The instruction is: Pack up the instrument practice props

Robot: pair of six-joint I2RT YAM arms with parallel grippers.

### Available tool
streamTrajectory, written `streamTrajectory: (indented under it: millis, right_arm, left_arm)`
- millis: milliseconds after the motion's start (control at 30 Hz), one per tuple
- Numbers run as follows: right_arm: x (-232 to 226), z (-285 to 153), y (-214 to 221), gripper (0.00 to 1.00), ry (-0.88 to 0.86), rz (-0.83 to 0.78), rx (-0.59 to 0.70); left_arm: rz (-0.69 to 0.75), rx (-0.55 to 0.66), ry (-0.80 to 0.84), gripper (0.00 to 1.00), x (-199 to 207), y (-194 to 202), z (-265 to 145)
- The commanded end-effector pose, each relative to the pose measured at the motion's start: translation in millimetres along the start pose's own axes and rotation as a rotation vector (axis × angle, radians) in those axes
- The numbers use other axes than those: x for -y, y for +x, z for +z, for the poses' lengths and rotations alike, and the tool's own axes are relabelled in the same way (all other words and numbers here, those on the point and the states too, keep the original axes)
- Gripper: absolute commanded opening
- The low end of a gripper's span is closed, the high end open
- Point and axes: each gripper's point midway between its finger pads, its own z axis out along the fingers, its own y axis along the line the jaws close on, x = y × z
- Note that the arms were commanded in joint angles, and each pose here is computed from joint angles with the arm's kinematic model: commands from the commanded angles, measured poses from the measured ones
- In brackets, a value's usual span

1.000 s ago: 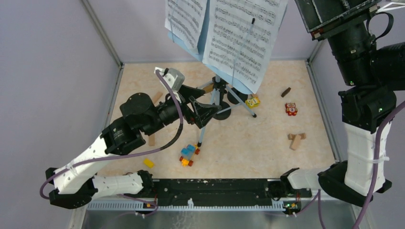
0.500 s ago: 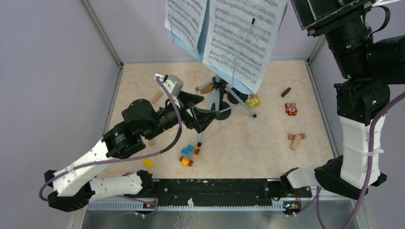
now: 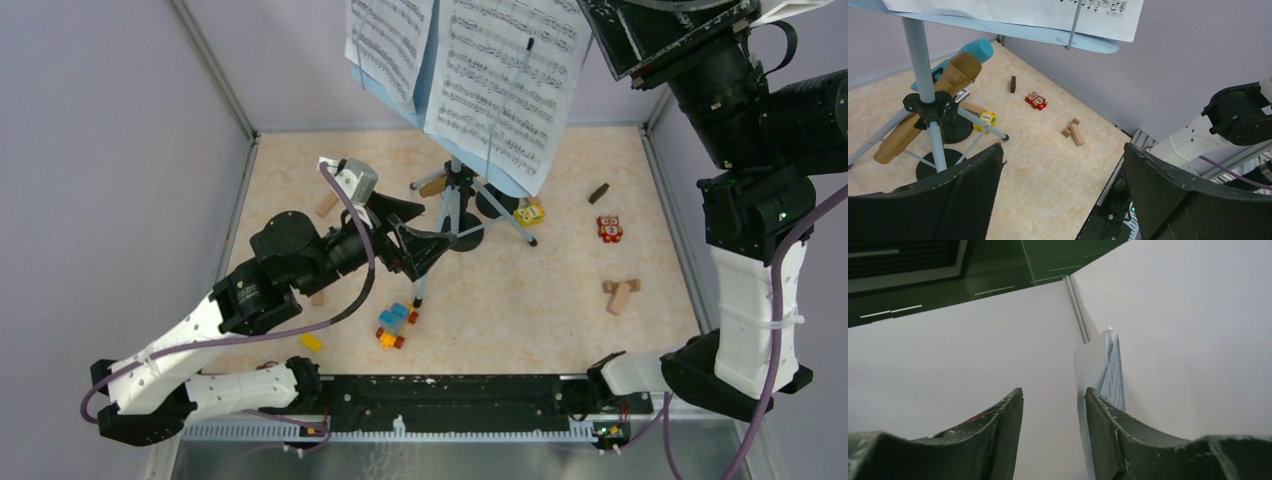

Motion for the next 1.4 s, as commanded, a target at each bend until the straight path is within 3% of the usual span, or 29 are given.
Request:
streamTrajectory:
  millis: [0, 800, 1067, 1367]
  right_arm:
    - [0, -9, 9, 0.48, 0.001, -0.043, -0.037]
    - [28, -42, 54, 0.39, 0.093, -0.117, -0.166]
    - [39, -57, 74, 0.34, 0.134, -0.095, -0.203]
    - [49, -61, 68, 0.32, 0.196, -0.108, -0.161]
  left_arm:
    - [-0.015, 0.065, 0.009, 0.94, 3, -16, -4]
    - [-0.024, 0.112, 0.028, 0.94, 8, -25, 1]
    - [-0.042, 0.237, 0.067, 0.98, 19, -60, 7]
    - [-0.026, 0.406, 0.139, 0.99, 42, -116, 22]
